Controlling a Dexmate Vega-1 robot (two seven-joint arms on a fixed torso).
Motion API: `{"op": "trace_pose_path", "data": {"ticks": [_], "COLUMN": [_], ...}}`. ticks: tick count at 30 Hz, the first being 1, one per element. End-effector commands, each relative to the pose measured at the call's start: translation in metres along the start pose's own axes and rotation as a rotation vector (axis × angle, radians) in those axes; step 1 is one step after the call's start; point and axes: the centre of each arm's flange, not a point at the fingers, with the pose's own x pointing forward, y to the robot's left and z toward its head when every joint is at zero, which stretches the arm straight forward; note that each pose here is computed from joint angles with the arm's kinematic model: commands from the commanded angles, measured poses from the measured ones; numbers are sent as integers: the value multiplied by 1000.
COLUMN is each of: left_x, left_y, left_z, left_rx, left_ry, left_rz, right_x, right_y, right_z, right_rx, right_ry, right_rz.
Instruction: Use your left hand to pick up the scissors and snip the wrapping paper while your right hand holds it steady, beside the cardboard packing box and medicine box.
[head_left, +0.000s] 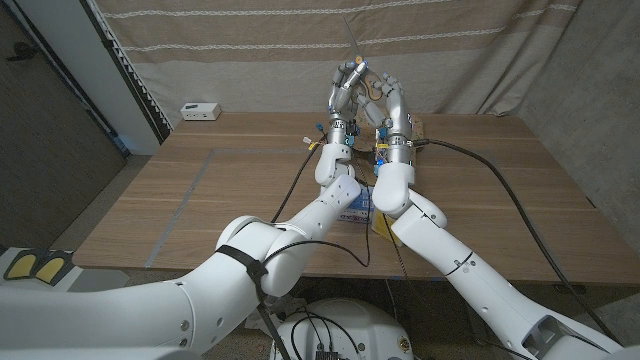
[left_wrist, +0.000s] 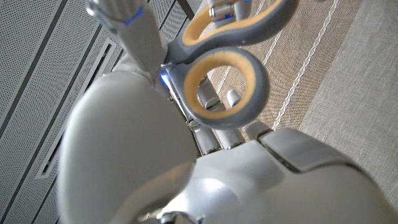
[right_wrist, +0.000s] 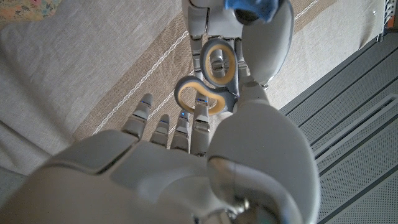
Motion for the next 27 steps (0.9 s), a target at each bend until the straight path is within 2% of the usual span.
{"op": "trace_pose_path", "data": {"ticks": [1, 6, 9, 15, 27], "left_x": [0, -1, -1, -1, -2], "left_y": [0, 0, 0, -1, -1], "left_z": [0, 0, 0, -1, -1], "left_rx": [-1, -1, -3, -5, -9], "left_ry": [1, 0, 0, 0, 10], "left_rz": [-2, -1, -2, -6, -12], "right_x": [1, 3, 3, 3, 9], "right_y": [3, 5, 6, 6, -4], "right_z": [6, 8, 9, 7, -3], "right_rx": [-109, -156, -179, -192, -127], "right_ry": [-51, -77, -87, -85, -61], "right_rz": [109, 177, 194, 176, 170]}}
